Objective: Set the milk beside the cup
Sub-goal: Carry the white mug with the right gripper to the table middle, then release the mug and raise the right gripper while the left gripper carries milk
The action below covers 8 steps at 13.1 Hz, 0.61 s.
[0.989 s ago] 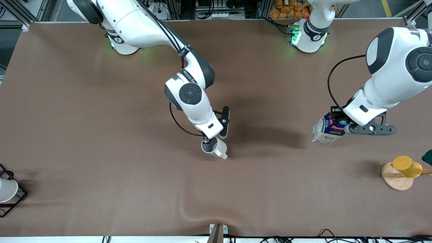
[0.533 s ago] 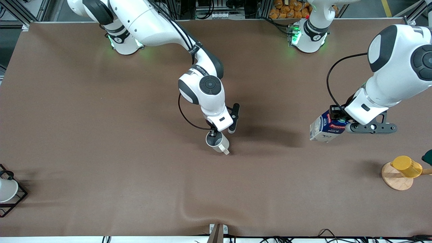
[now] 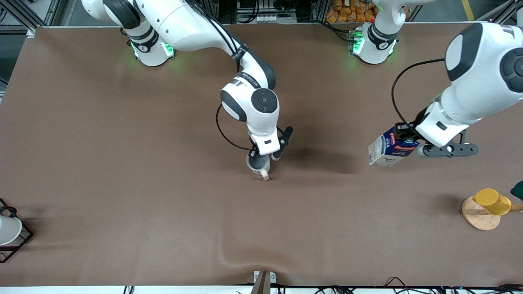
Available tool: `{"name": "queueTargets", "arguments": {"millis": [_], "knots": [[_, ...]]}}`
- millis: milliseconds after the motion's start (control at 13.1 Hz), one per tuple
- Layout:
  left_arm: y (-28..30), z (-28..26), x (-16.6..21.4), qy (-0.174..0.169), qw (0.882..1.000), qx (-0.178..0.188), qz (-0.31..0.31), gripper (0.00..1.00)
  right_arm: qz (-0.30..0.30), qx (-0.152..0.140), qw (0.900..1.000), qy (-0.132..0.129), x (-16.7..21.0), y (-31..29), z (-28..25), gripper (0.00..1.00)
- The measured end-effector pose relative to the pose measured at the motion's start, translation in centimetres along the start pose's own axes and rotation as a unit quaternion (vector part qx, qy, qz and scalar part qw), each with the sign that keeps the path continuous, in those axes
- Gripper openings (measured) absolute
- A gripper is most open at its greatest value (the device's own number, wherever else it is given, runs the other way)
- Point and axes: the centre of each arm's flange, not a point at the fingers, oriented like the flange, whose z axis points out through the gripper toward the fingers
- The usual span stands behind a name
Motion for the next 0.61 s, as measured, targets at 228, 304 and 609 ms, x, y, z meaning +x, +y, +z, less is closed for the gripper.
{"name": "queueTargets", "arguments": {"millis": [228, 304, 609], "knots": [[4.3, -0.4, -1.1, 0.003, 1.0, -0.004, -0.019, 0.4, 0.008, -0.005, 1.0, 0.01, 0.2, 0.4, -1.0, 0.62], [5.6, -0.2, -1.4, 0.001, 1.0, -0.004, -0.026, 0.4, 0.022, -0.01, 1.0, 0.017, 0.2, 1.2, -2.0, 0.71], [10.6, 1.2, -2.2, -0.009, 0.999, -0.006, -0.048, 0.4, 0.114, -0.026, 0.992, 0.044, -4.0, 9.7, -9.2, 1.0]]}}
